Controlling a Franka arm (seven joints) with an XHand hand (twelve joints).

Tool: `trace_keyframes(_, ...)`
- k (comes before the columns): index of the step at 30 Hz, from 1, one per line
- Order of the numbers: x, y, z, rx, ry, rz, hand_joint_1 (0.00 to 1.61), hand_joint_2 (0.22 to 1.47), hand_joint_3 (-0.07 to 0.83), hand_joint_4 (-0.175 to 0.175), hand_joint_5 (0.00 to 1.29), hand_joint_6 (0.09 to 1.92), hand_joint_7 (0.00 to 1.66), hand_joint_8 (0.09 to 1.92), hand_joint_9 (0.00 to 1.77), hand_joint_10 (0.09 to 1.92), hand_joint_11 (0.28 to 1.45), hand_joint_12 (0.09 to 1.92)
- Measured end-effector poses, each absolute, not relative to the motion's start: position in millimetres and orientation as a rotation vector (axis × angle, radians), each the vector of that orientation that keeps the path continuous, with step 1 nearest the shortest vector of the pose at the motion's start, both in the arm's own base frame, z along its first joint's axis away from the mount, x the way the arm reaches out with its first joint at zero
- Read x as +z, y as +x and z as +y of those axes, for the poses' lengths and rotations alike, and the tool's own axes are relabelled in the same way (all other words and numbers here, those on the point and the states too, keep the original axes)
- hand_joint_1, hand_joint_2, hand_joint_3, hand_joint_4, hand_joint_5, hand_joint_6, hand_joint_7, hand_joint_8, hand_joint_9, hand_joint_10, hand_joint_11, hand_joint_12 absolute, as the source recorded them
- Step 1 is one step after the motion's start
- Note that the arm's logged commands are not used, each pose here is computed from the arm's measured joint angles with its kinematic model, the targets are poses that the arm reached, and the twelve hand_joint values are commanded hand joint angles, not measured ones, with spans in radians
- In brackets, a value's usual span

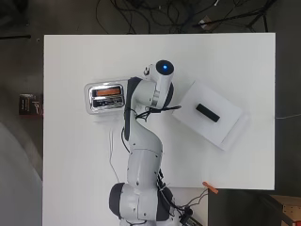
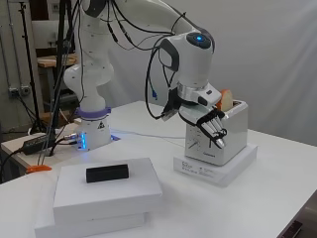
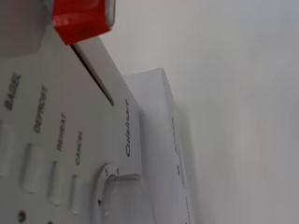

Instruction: Teleoperate dual arm-hand system to toast a bread

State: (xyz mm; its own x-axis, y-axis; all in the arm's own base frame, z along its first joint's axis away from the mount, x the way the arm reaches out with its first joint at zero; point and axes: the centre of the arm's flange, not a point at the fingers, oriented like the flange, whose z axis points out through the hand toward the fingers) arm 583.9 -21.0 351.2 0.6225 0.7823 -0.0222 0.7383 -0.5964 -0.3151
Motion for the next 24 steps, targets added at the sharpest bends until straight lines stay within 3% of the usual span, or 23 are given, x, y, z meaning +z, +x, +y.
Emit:
trace_keyframes(3, 346.2, 585.1, -24.8, 0.252, -2.609, -1.195, 0.0, 1.07, -0.003, 0.035, 0.78, 0.09, 0.58, 0.09, 0.62, 0.09, 0.37, 0.09)
trace_keyframes(6, 336.0, 585.9, -30.4, 0.257, -2.586, -1.206, 0.0, 1.07, -0.003, 0.027, 0.76, 0.09, 0.57, 0.09, 0.62, 0.09, 0.37, 0.09)
trace_keyframes(9, 329.7, 586.6, -34.6, 0.256, -2.575, -1.205, 0.01, 1.06, -0.004, -0.028, 0.53, 0.09, 0.38, 0.09, 0.41, 0.09, 0.36, 0.09)
trace_keyframes(11, 323.4, 587.1, -41.4, 0.25, -2.569, -1.171, 0.03, 1.06, -0.005, -0.049, 0.46, 0.09, 0.33, 0.09, 0.36, 0.09, 0.36, 0.09)
trace_keyframes(24, 260.9, 562.7, -70.3, 0.31, -2.438, -1.126, 0.09, 1.05, -0.001, -0.119, 0.32, 0.09, 0.3, 0.09, 0.41, 0.09, 0.42, 0.09)
